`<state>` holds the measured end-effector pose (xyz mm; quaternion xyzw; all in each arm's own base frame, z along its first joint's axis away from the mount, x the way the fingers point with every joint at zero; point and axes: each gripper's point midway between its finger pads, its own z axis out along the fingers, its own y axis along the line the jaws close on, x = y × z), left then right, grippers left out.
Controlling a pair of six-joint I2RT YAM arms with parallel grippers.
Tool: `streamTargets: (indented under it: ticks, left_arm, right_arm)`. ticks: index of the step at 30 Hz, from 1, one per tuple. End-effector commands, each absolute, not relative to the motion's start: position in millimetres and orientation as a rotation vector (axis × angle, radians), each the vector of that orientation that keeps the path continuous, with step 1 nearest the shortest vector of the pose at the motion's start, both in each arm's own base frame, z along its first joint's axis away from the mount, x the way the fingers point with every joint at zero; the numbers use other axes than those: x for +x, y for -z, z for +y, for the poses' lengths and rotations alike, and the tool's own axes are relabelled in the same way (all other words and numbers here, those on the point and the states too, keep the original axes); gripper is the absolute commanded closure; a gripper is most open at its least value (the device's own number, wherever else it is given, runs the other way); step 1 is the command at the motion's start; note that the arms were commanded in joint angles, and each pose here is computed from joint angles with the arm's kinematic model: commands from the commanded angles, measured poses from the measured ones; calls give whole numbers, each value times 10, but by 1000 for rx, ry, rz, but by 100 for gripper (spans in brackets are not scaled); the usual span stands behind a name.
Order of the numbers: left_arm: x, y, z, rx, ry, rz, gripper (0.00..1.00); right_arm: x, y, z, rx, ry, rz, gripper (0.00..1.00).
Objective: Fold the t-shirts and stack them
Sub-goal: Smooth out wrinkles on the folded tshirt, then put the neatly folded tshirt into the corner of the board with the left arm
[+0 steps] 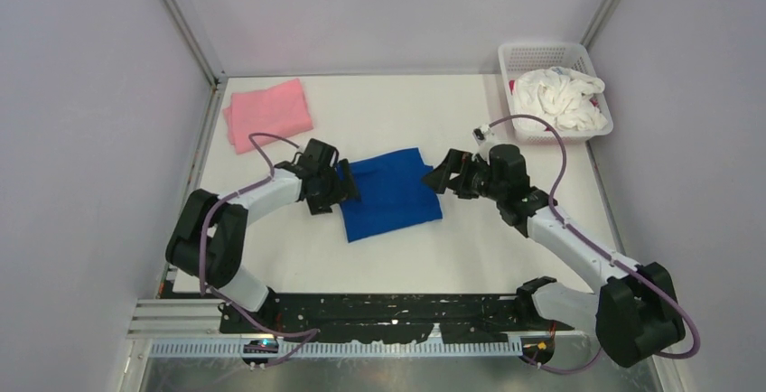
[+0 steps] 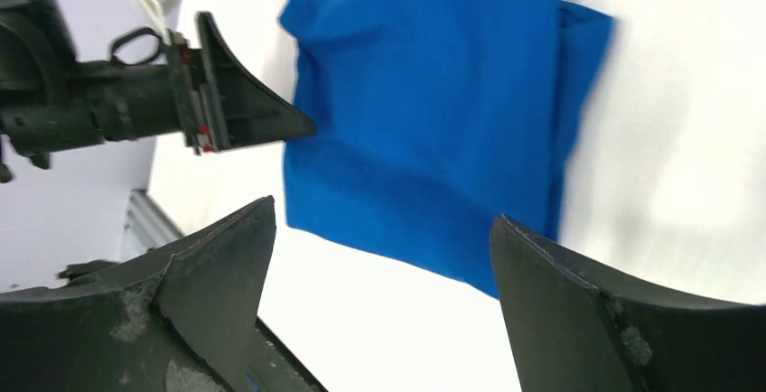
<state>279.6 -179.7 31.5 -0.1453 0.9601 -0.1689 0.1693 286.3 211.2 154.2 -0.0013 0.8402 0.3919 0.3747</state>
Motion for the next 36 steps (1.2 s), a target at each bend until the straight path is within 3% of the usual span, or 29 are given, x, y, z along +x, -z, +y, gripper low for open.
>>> streamTargets:
  ticks: [1, 8, 15, 16, 18, 19, 29, 36]
  left_arm:
    - [2998, -163, -1728, -459, 368, 2714, 16]
    - [3065, 139, -1786, -442, 313, 2800, 47]
    - [3044, 183, -1997, -360, 312, 2820, 69]
    - [3051, 172, -2028, -344, 310, 2822, 75]
    - [3103, 124, -2037, -314, 265, 2810, 96]
    - [3126, 86, -2019, -298, 231, 2810, 100]
    - [3727, -861, -1245, -163, -449, 2522, 100]
    - [4348, -1318, -915, -172, -721, 2373, 100]
  right_arm:
    - [2745, -1316, 1731, 57, -777, 2214, 5]
    - [2661, -1303, 1492, 30, -630, 2231, 5]
    - [2656, -1262, 1367, -2, -542, 2239, 5]
    - [2665, -1256, 1351, 1, -531, 2240, 5]
    - [2668, -1249, 1339, -6, -519, 2239, 5]
    - [2667, -1243, 1332, -7, -515, 2240, 5]
    - [2655, -1208, 1162, 12, -414, 2225, 5]
    - [2698, -1212, 1072, 52, -358, 2203, 4]
